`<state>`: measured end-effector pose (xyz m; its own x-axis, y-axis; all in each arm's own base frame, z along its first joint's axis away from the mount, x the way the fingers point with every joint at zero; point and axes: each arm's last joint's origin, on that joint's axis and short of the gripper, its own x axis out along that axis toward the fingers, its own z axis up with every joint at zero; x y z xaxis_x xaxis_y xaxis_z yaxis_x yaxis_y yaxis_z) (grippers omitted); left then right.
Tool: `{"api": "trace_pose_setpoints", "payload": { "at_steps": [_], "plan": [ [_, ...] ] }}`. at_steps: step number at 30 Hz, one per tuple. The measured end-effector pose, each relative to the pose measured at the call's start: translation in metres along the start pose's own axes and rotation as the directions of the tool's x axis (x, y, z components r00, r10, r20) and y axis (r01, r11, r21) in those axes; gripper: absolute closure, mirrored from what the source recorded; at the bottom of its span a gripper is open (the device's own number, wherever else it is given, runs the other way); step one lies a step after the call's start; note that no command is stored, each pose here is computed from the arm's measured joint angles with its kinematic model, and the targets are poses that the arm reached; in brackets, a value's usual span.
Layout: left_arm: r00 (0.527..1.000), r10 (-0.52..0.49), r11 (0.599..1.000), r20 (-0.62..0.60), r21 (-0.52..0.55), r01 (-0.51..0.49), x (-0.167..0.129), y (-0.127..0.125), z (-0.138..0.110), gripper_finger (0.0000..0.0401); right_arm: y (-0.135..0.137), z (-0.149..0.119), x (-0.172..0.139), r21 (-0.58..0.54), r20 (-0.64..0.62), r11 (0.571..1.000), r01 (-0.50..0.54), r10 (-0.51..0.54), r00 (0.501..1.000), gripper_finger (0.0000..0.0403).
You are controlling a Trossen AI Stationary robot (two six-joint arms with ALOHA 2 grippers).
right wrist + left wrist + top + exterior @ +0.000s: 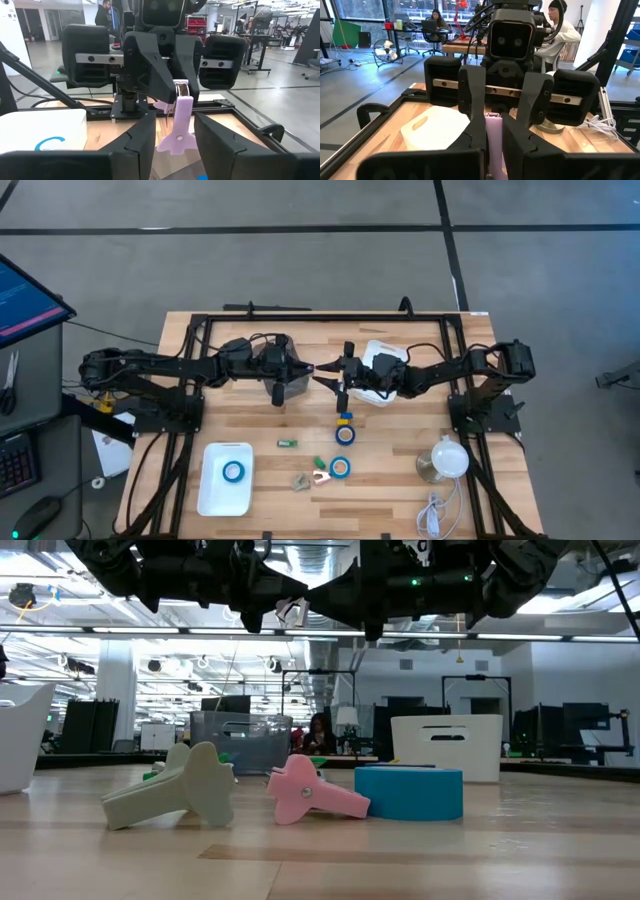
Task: Pick and place Stapler, Stapler remover, tape
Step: Put the purple stapler remover into the top white bin
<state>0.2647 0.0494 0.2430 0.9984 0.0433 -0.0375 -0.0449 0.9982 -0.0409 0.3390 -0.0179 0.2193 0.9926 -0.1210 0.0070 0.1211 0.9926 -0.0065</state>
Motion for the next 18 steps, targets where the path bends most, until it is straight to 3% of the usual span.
{"api": "trace_pose_setpoints", "payload": {
  "at_steps": [9,18],
  "plan": [
    [1.000,0.000,1.000,0.000,-0.008,0.000,0.0000,0.0000,0.0000,0.0384,-0.0004,0.0005,0.0000,0.000,0.005,1.000,0.003,-0.003,1.000,0.0311],
    [1.000,0.003,1.000,0.002,-0.007,-0.003,-0.0001,0.0001,0.0003,0.0384,-0.0034,0.0027,0.0002,-0.001,0.028,1.000,0.018,-0.018,0.999,0.0387]
  ]
}}
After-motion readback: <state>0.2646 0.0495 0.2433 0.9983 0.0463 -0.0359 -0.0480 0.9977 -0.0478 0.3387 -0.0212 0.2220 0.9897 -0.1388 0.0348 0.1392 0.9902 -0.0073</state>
